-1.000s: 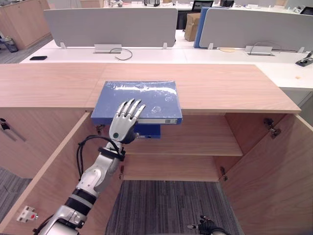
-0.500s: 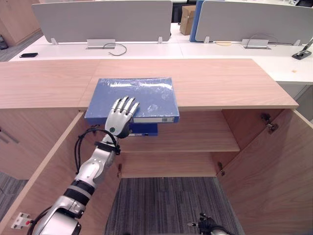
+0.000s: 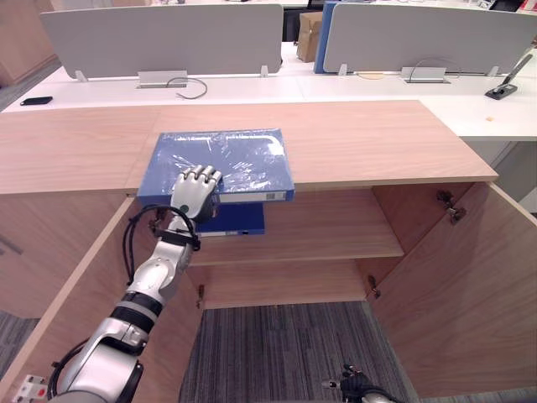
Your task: Walk over to the cabinet, pick up the folder, carry it to the office cabinet, place the folder inside the office cabinet, then close the office cabinet door
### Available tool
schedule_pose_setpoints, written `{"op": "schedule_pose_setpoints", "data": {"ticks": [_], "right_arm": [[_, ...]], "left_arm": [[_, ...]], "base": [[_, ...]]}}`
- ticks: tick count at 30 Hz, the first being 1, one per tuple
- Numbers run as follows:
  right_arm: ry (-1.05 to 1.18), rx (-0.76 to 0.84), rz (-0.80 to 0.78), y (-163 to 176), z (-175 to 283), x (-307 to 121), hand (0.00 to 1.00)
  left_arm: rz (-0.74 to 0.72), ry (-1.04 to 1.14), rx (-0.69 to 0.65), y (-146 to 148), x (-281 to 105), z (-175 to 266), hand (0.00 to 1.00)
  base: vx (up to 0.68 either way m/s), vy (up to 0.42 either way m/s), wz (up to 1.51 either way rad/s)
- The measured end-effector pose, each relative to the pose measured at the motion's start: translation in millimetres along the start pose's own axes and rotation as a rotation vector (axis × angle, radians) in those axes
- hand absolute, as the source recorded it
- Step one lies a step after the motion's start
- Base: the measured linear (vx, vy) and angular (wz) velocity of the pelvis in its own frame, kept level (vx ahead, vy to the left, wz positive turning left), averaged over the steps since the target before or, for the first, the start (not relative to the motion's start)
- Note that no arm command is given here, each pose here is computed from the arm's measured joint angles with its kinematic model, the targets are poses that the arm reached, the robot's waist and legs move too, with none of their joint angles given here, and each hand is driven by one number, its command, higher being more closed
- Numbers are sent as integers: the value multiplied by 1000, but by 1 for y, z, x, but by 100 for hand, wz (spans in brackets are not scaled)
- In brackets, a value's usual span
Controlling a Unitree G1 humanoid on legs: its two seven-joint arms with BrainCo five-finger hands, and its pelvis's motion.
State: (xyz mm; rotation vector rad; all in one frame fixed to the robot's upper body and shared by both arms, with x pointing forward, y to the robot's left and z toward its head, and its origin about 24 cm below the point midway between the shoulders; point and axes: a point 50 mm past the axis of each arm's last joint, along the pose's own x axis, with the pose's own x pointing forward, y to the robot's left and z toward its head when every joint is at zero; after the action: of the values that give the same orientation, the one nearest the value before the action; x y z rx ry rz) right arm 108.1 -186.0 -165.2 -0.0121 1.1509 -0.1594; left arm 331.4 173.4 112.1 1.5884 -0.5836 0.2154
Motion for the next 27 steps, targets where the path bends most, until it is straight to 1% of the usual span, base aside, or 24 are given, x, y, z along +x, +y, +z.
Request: {"op": "schedule_pose_setpoints", "data": {"ticks": [13,15,16,17,18,19,20,21,22,23,24,25,27], "right_arm": [[0,2,-1,0,-1,0,0],[-3,3,-1,0,0,0,0],[1,9,-4,-1,-3,-1,0],[2,11,-5,-2,-3,-1,0],[8,37,-12,-3,-5,-1,0],[22,80,-23,-5,-9,-2,0],[29,90,-26,-6,-11,-2,0],[38,109,-32,-7,-13,-2,0],[50,114,-31,-7,-15,-2,0],[53,117,-31,-7,-16,-3,0],[57,119,-30,-7,-17,-3,0],[58,121,-24,-7,-17,-3,0],[55,124,-15,-8,-16,-3,0]], "left_arm": [[22,11,9,3,5,-2,100],[74,22,-49,13,6,9,100],[147,14,-149,28,1,27,100],[160,9,-166,31,0,32,100],[217,-15,-278,46,-7,51,100],[253,-52,-425,59,-15,71,100],[264,-75,-512,65,-19,81,100],[269,-124,-701,77,-24,96,100],[247,-174,-924,88,-28,104,100],[241,-191,-1017,92,-30,106,100],[229,-204,-1181,97,-33,108,100],[194,-196,-1355,96,-36,108,100],[108,-120,-1655,85,-46,105,100]], "base": [[-33,6,-1],[-1,5,2],[24,8,5],[45,11,11],[48,12,16],[31,11,18],[25,15,14],[12,22,6],[2,31,1],[-28,27,-3],[-40,17,-4],[-58,9,-6],[-83,1,-7]]}}
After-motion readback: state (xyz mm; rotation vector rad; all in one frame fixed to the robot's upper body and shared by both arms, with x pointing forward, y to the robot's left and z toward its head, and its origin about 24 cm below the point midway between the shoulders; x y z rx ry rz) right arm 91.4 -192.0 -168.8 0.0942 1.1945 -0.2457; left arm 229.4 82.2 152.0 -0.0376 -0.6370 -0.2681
